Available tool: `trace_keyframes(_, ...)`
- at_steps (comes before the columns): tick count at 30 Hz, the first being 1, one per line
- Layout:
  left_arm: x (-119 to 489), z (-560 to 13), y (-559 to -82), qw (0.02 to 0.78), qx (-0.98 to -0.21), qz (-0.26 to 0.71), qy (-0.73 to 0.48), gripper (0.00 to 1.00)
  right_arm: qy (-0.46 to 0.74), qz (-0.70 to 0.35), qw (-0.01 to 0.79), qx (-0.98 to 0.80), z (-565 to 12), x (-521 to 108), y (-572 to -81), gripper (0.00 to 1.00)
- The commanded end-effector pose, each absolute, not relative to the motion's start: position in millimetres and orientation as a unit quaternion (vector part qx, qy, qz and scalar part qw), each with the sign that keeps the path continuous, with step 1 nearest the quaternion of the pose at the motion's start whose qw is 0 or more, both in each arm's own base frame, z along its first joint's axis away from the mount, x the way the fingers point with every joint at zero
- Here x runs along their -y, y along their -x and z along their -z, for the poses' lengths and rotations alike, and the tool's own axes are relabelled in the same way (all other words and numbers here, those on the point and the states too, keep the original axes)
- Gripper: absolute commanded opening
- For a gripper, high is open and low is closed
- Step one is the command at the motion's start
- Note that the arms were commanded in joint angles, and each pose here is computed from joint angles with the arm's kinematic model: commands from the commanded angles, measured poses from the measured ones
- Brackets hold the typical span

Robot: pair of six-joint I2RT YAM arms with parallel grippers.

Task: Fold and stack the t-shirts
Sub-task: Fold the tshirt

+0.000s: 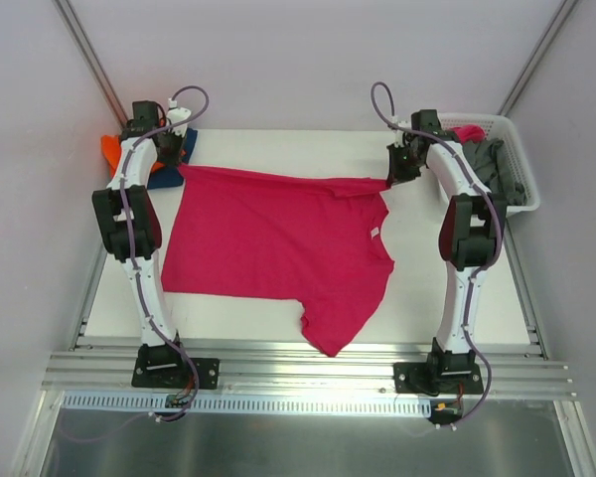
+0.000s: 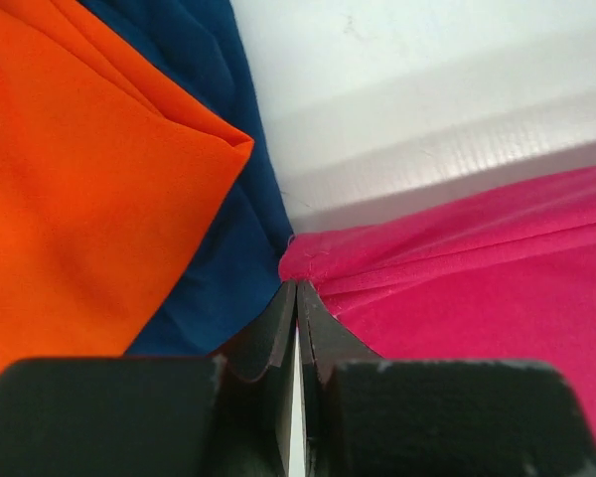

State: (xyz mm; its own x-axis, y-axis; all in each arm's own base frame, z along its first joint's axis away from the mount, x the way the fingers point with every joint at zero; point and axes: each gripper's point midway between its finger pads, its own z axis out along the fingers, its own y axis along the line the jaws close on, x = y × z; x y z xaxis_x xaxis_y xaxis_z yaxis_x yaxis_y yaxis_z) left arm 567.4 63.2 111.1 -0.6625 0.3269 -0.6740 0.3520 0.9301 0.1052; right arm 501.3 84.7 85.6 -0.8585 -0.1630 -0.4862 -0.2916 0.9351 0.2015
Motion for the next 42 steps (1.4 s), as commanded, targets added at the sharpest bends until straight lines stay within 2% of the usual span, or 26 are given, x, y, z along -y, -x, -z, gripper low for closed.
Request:
trace_keyframes(1,-78,-154,-594,0.415,-0.888,-0.043,-0.194,0.0,0.128,-0.098,0.315,-0.935,-134,-80,-533,0.0)
trace_keyframes(7,-76,-136,-588,0.395,-0.897,-0.043,-0.192,0.0,0.125,-0.1,0.327,-0.932,-143,-87,-536,0.0)
trace_keyframes(14,-79,-157,-576,0.404,-0.898,-0.048,-0.168,0.0,0.12,-0.124,0.317,-0.933,-152,-94,-513,0.0)
trace_keyframes(23,-76,-169,-531,0.391,-0.904,-0.046,-0.168,0.0,0.12,-0.153,0.316,-0.929,-177,-109,-480,0.01)
trace_keyframes(42,-59,-151,-485,0.364,-0.92,0.0,-0.147,0.0,0.134,-0.187,0.239,-0.944,-148,-137,-402,0.01)
